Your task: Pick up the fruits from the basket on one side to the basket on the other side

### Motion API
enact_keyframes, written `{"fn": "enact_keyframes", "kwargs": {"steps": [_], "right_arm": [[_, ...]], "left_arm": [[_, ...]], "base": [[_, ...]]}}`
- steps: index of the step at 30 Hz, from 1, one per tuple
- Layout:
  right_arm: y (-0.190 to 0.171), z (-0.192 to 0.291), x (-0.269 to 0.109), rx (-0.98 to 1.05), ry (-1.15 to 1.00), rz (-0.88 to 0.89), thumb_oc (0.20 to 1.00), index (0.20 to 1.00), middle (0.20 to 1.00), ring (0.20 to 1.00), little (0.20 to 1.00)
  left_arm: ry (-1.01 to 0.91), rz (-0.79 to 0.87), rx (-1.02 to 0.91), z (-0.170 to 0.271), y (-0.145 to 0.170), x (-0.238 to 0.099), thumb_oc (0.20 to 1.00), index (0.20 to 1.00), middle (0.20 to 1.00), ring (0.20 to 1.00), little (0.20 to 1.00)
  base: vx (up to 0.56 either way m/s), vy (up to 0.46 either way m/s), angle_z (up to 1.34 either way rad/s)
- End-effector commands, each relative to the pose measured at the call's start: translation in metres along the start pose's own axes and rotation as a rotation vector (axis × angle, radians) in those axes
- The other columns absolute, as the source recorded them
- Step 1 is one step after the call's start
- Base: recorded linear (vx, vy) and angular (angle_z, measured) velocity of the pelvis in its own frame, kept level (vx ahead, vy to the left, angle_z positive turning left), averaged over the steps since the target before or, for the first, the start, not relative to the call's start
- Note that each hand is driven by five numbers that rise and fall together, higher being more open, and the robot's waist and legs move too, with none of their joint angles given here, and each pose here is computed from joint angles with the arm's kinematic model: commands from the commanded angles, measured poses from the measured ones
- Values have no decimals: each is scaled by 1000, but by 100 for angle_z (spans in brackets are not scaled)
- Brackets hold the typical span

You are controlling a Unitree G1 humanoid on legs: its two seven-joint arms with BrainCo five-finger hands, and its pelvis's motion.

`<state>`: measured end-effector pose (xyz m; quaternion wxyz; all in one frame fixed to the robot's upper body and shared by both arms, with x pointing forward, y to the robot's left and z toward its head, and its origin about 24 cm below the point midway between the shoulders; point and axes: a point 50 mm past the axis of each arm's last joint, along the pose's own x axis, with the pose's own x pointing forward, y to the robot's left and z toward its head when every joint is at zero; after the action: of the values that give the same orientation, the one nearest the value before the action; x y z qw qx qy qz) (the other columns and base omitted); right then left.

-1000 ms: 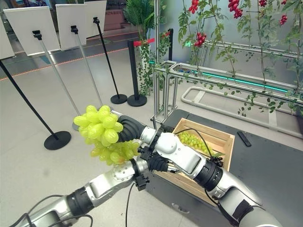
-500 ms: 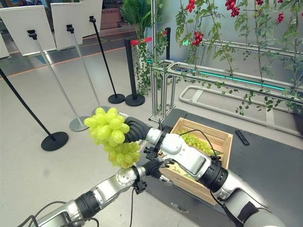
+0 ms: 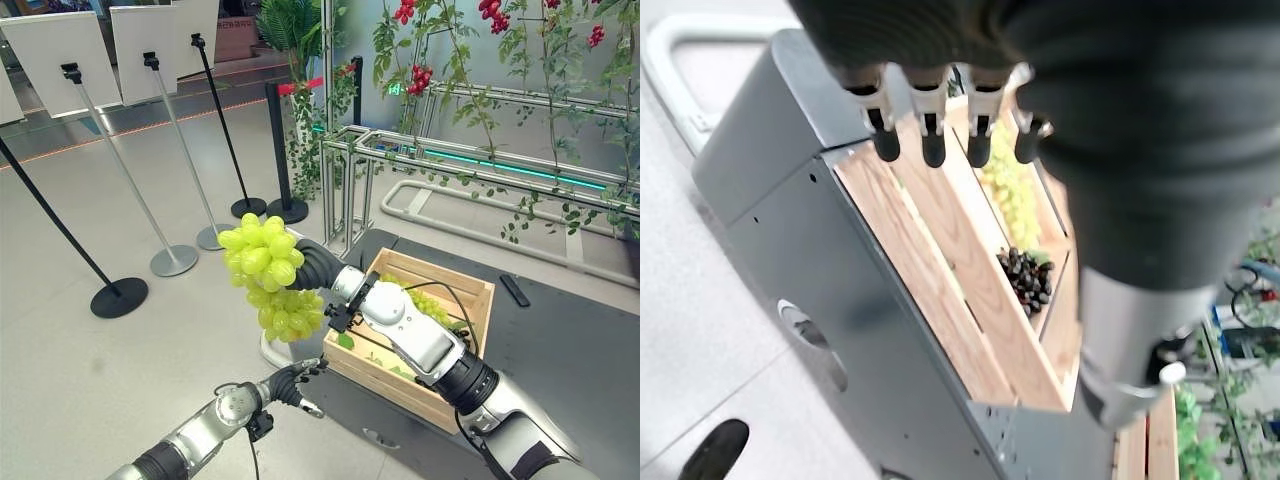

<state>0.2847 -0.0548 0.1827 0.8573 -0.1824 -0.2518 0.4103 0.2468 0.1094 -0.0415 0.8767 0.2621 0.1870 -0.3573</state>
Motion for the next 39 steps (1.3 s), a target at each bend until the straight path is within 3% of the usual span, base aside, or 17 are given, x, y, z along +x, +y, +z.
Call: {"fn": "enact_keyframes", "kwargs": {"steps": [1,11,20,39], "right_arm": [[-25,40,1,-62,-196,-105,200,200,200,200,200],[-38,30,-15,-102,-133,-147,200,200,200,200,200],[-40,24,-22,-92,-102,-151,200,200,200,200,200],[-28,24,-12,-60,-119,-78,200,200,200,200,200]], "left_arm": [[-90,78,64,16,28,-5,1000,1000,1000,1000,1000],[-273,264,150,45,85,-72,1000,1000,1000,1000,1000],[-479,364,246,94,109,-105,1000,1000,1000,1000,1000],[-727,196,163,151,85,-82,1000,1000,1000,1000,1000]], "base": [[0,0,0],[3,0,1],[5,8,4],[1,1,0]]}}
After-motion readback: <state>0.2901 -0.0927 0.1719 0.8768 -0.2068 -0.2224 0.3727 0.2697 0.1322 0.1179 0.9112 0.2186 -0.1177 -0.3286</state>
